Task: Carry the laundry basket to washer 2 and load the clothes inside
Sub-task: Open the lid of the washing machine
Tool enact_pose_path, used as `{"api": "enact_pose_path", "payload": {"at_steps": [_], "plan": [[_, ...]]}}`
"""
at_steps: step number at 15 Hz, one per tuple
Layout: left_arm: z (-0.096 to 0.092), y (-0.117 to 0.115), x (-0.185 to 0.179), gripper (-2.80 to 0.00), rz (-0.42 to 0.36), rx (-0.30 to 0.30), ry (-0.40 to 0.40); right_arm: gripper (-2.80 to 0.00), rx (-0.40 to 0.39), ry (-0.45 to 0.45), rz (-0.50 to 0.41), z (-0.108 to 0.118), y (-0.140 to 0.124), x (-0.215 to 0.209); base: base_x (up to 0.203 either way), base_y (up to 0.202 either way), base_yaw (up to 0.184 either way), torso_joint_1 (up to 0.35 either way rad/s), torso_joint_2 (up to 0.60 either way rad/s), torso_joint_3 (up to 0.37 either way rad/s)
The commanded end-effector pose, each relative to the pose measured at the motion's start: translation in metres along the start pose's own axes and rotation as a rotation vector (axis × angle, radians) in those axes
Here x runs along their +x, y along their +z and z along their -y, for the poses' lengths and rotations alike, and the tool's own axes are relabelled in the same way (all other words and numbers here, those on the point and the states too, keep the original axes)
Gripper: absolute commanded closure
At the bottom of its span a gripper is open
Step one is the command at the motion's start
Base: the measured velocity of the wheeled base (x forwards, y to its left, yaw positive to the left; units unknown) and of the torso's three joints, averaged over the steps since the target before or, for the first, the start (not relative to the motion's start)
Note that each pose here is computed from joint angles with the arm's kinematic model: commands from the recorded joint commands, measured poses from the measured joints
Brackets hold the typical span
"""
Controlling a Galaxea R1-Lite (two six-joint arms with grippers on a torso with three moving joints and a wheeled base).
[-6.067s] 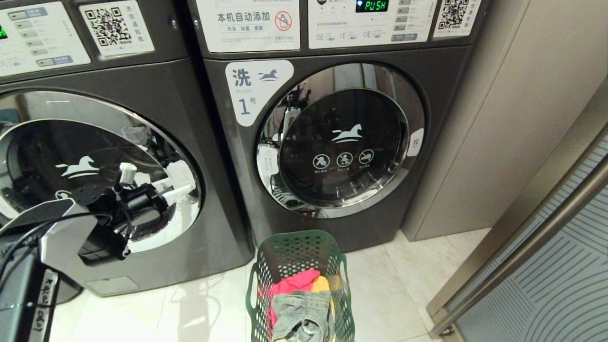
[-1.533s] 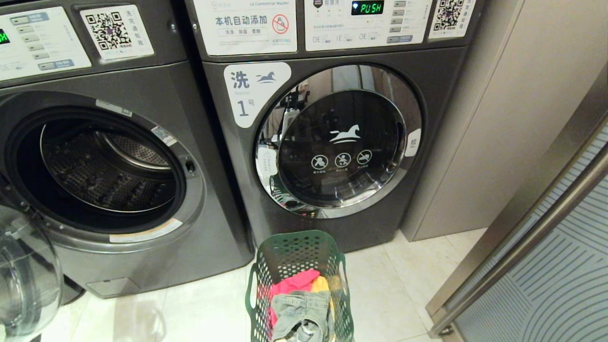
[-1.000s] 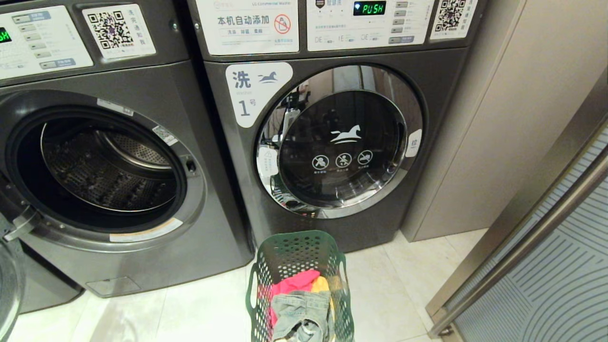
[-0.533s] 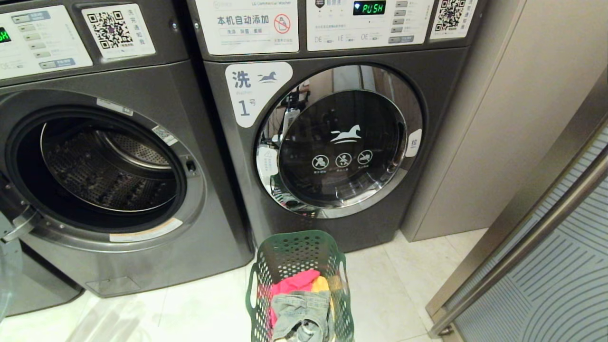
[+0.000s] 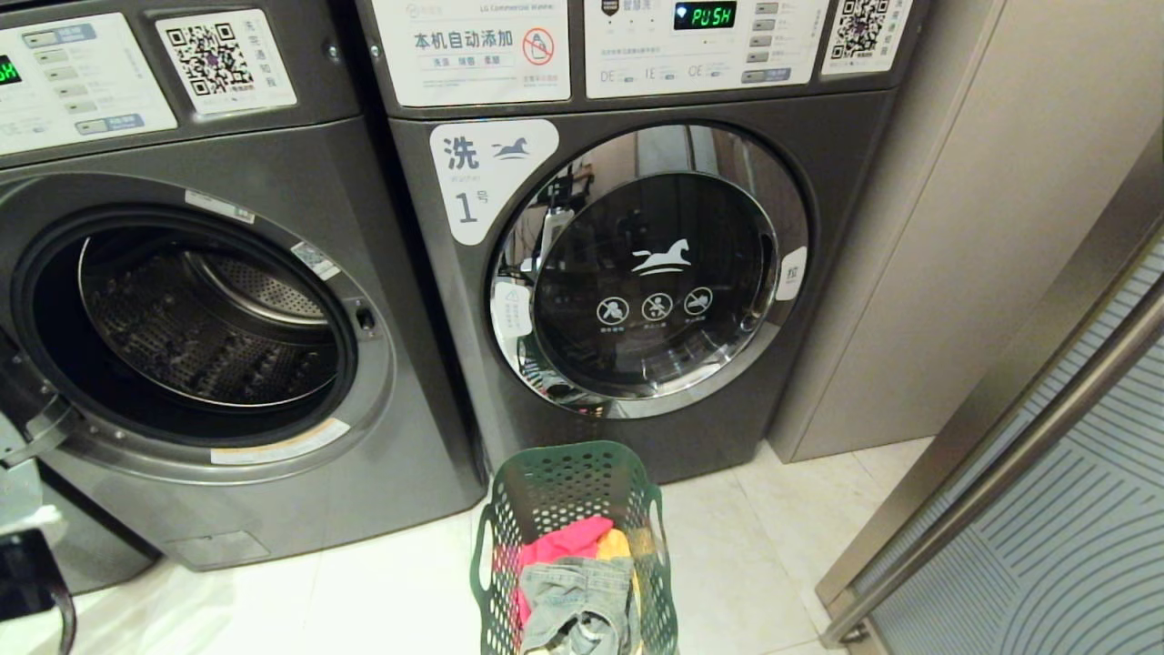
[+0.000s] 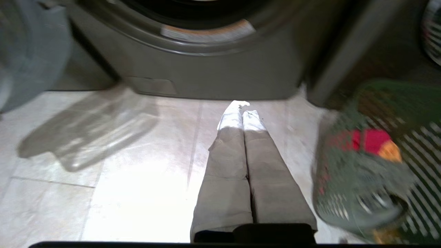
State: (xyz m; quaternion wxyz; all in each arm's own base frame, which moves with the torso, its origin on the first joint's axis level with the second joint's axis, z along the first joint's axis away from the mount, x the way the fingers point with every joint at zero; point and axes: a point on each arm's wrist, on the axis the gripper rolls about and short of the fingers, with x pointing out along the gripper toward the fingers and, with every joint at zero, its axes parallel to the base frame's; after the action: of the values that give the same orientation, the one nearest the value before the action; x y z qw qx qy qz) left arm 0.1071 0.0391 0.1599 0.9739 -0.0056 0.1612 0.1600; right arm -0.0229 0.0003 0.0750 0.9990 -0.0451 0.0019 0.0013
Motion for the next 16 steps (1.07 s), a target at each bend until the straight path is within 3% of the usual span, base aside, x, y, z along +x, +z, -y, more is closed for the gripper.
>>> {"api": "enact_pose_path", "payload": {"at_steps": [1, 4, 6, 8, 12, 13, 16], "plan": [[0.008, -0.041, -0.047, 0.0, 0.114, 0.021, -0.094, 0.0, -0.001, 0.001, 0.001, 0.0, 0.0, 0.0, 0.0, 0.0, 0.0, 0.0, 0.0, 0.0], [0.009, -0.083, -0.076, 0.0, 0.126, 0.026, -0.195, 0.0, 0.0, -0.001, 0.001, 0.0, 0.0, 0.0, 0.0, 0.0, 0.0, 0.0, 0.0, 0.0], [0.009, -0.1, -0.084, 0.0, 0.142, 0.063, -0.288, 0.0, 0.0, 0.0, 0.001, 0.0, 0.0, 0.0, 0.0, 0.0, 0.0, 0.0, 0.0, 0.0], [0.008, -0.108, -0.084, 0.0, 0.14, 0.187, -0.261, 0.0, 0.0, 0.001, 0.001, 0.0, 0.0, 0.0, 0.0, 0.0, 0.0, 0.0, 0.0, 0.0], [0.009, -0.107, -0.078, 0.0, 0.058, 0.21, -0.276, 0.0, 0.0, 0.001, 0.001, 0.0, 0.0, 0.0, 0.0, 0.0, 0.0, 0.0, 0.0, 0.0], [0.009, -0.108, -0.079, 0.0, 0.074, 0.212, -0.295, 0.0, 0.0, 0.001, 0.001, 0.0, 0.0, 0.0, 0.0, 0.0, 0.0, 0.0, 0.0, 0.0], [0.005, -0.116, -0.092, 0.0, 0.221, 0.194, -0.338, 0.0, 0.0, -0.001, 0.001, 0.0, 0.0, 0.0, 0.0, 0.0, 0.0, 0.0, 0.0, 0.0]]}}
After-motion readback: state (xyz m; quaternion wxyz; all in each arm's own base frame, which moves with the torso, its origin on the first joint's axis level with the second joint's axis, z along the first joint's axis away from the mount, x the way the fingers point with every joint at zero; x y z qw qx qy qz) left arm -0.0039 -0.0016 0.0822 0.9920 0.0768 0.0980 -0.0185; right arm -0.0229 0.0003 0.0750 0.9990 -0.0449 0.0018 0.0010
